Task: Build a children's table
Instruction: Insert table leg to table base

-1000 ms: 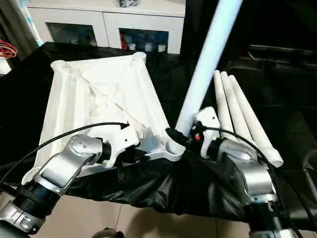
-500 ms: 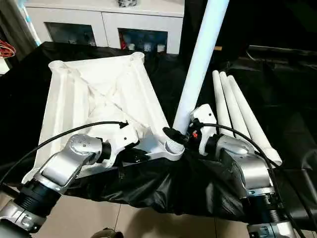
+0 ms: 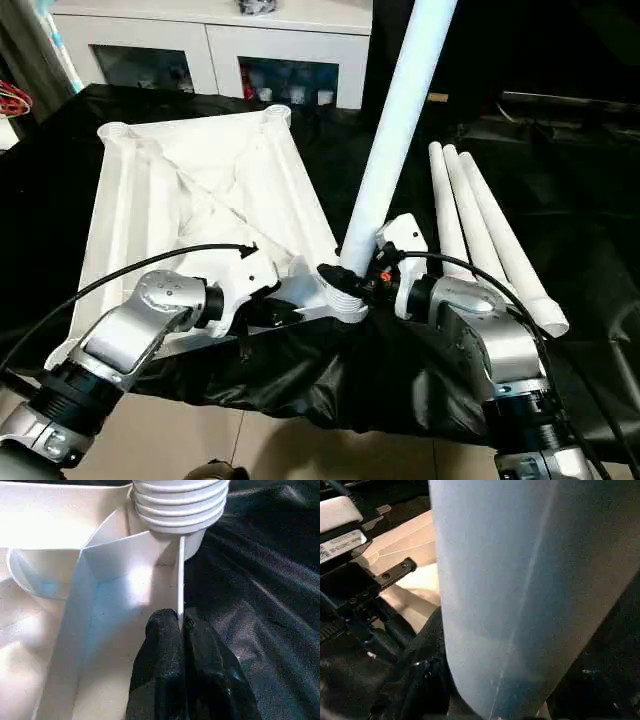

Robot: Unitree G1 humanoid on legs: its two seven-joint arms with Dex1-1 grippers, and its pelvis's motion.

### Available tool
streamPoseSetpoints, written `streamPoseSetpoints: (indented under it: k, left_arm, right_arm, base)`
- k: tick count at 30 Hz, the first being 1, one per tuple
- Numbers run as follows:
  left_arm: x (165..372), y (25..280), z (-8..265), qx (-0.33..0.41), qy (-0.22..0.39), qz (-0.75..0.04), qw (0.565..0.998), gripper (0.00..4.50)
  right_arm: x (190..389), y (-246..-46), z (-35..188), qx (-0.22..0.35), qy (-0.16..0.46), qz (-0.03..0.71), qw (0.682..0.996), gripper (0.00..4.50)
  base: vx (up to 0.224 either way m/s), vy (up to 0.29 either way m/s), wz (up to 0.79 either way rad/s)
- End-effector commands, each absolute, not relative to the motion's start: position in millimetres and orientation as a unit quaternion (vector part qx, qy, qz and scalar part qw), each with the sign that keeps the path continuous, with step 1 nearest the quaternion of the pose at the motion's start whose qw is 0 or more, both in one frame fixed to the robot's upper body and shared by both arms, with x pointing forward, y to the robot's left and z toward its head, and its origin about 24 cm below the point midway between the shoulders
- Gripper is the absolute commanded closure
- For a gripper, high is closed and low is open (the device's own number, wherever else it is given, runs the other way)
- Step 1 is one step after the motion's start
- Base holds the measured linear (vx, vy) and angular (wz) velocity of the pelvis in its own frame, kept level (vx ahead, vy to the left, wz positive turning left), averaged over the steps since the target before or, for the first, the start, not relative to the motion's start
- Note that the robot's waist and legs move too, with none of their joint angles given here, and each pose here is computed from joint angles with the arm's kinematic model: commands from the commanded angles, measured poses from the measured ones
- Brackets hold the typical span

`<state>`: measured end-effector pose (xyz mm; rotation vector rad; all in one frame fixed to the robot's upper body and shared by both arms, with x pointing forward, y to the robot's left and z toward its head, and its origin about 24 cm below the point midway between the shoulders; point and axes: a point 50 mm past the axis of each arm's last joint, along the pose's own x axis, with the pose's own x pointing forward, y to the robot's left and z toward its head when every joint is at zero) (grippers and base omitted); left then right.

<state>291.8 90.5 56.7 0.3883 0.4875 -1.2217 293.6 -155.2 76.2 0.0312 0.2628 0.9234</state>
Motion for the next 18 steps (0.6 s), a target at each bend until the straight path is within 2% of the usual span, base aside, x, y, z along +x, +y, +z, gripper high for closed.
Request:
streamPoseSetpoints:
  k: [1,7,18]
  left_arm:
    - [296,92,64,0.174,0.209,-0.565,0.779,4.50]
    - [296,92,64,0.174,0.210,-0.565,0.779,4.50]
    - [298,94,63,0.177,0.211,-0.561,0.781,4.50]
  right_arm:
    - [295.9,-157.6,67,0.021,0.145,0.424,0.894,2.59]
    - [300.0,-166.5,63,0.042,0.147,0.394,0.906,2.59]
    - [285.6,-172.7,51,0.072,0.161,0.384,0.906,2.59]
  base:
    - [0.000,0.000,0.00]
    - [0.000,0.000,0.00]
    - [0.000,0.000,0.00]
